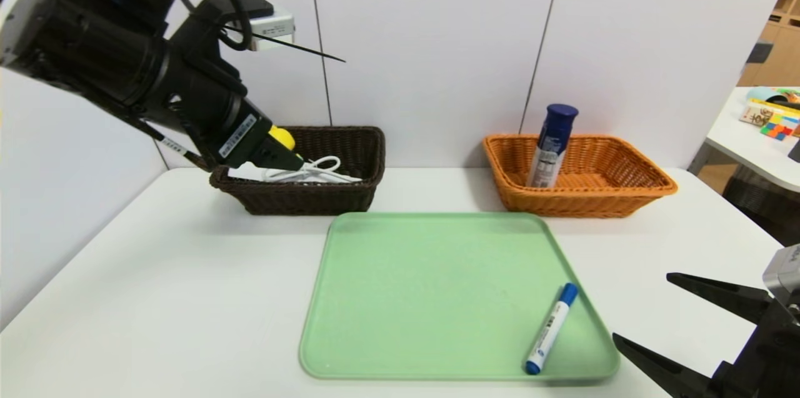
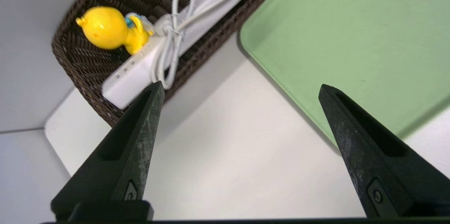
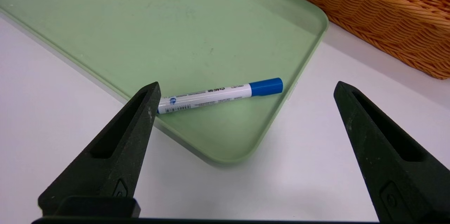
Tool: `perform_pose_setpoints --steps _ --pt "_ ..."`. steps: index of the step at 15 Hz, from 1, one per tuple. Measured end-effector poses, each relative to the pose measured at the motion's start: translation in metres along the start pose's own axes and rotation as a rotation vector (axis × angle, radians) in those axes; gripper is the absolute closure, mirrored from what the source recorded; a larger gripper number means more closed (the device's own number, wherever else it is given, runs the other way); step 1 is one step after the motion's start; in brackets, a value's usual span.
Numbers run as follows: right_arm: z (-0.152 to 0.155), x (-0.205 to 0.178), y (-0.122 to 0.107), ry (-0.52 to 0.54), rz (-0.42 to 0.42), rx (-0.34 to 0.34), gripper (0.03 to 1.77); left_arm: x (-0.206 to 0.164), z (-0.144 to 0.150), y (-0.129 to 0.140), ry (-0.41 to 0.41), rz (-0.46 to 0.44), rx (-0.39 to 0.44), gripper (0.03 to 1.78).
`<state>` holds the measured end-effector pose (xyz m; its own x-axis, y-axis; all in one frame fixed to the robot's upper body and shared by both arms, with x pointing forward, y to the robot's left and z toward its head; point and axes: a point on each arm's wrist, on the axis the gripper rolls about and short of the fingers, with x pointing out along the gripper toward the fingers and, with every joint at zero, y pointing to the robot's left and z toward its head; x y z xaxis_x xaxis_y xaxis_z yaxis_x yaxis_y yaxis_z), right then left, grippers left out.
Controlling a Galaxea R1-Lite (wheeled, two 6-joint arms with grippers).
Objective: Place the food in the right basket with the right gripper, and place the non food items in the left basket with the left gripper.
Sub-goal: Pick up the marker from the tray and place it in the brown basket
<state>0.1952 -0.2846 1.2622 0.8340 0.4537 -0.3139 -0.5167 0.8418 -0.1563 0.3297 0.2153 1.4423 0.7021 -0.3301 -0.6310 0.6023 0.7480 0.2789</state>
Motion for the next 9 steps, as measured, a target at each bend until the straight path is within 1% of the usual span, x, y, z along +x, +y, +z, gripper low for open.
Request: perform_pose_setpoints --steps 4,6,9 --pt "-0.001 0.000 0.000 0.002 0.000 0.001 0.10 -0.046 -0.032 -0.021 -0.021 -0.024 -0.116 0.19" --pt "-0.001 0.000 0.000 0.001 0.000 0.004 0.10 -0.065 -0.050 -0.027 -0.047 -0.012 -0.144 0.17" --pt "0.000 -0.001 0.000 -0.003 -0.003 0.009 0.10 -0.081 -0.087 -0.038 -0.053 0.021 -0.175 0.15"
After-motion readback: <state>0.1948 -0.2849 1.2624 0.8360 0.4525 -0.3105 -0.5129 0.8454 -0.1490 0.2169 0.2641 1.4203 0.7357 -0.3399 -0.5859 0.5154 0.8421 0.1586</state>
